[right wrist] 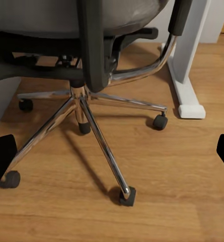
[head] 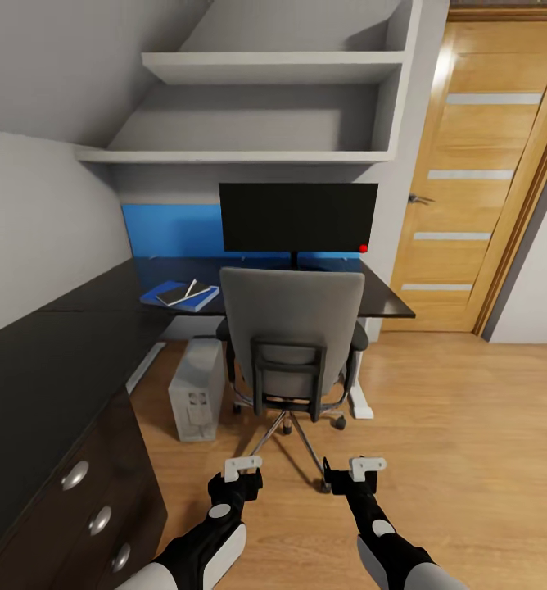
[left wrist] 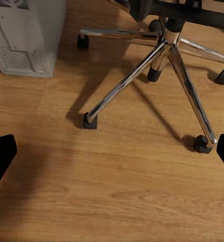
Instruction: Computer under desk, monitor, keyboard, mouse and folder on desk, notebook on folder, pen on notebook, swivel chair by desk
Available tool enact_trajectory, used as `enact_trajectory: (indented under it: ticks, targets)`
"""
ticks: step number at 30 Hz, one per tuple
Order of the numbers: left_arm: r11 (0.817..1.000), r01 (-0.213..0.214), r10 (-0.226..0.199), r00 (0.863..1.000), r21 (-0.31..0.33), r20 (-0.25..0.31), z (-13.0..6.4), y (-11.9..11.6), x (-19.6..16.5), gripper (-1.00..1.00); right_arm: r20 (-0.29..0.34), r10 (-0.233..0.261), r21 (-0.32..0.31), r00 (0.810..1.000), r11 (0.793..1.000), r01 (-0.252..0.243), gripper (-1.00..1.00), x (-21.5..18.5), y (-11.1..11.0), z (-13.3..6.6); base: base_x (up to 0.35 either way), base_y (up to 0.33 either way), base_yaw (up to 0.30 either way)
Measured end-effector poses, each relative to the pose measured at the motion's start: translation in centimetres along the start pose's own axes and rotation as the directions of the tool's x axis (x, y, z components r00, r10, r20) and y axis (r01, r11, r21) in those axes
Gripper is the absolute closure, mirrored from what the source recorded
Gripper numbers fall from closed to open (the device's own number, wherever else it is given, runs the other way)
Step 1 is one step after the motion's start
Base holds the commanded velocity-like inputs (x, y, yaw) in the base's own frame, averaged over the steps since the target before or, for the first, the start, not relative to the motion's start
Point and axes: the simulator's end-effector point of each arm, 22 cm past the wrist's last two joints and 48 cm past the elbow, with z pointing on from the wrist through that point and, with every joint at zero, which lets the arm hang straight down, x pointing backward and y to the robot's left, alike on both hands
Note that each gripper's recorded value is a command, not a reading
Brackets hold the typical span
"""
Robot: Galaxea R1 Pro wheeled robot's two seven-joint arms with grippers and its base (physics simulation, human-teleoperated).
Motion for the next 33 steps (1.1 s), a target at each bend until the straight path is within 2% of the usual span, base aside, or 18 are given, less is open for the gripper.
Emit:
enact_trajectory:
  ticks: [4, 5, 10, 18, 26, 30, 33]
  targets:
    - [1.0, 0.001, -0.001, 1.0, -0.001, -0.003, -0.4, 0.0, -0.7, -1.0, -0.001, 0.0, 0.002, 1.0, 1.0, 0.0, -1.0, -0.8, -0.1, -0.1, 0.0, 0.0, 0.0]
    - [1.0, -0.01, 0.01, 1.0, -0.004, -0.021, -0.4, 0.3, 0.0, -1.0, -0.01, 0.004, 0.019, 1.0, 1.0, -0.004, -1.0, -0.6, -0.6, -0.3, 0.0, 0.0, 0.0]
    - [1.0, -0.02, 0.02, 0.999, -0.001, -0.037, -0.9, 0.1, -0.5, -1.0, -0.021, 0.005, 0.053, 1.0, 0.999, -0.004, -1.0, -1.2, -1.3, -0.6, 0.0, 0.0, 0.0]
    - [0.998, -0.055, 0.055, 0.989, 0.007, -0.136, -1.9, -0.3, 0.2, -1.0, -0.026, 0.0, 0.078, 1.0, 0.997, 0.002, -1.0, -2.6, -2.2, -1.0, 0.0, 0.0, 0.0]
    - [0.998, -0.068, 0.067, 0.982, 0.001, -0.176, -2.8, -0.1, -0.2, -1.0, -0.051, -0.023, 0.135, 0.998, 0.99, 0.03, -1.0, -2.9, -5.5, -1.9, 0.0, 0.0, 0.0]
    - [0.996, -0.09, 0.082, 0.973, -0.026, -0.215, -3.2, 1.2, 0.9, -1.0, -0.065, -0.03, 0.147, 0.997, 0.988, 0.039, -1.0, -2.2, -6.5, -3.0, 0.0, 0.0, 0.0]
    - [0.991, -0.118, 0.099, 0.96, -0.058, -0.264, -3.7, 3.0, 2.7, -1.0, -0.054, -0.031, 0.149, 0.998, 0.988, 0.039, -1.0, -2.1, -6.7, -3.8, 0.0, 0.0, 0.0]
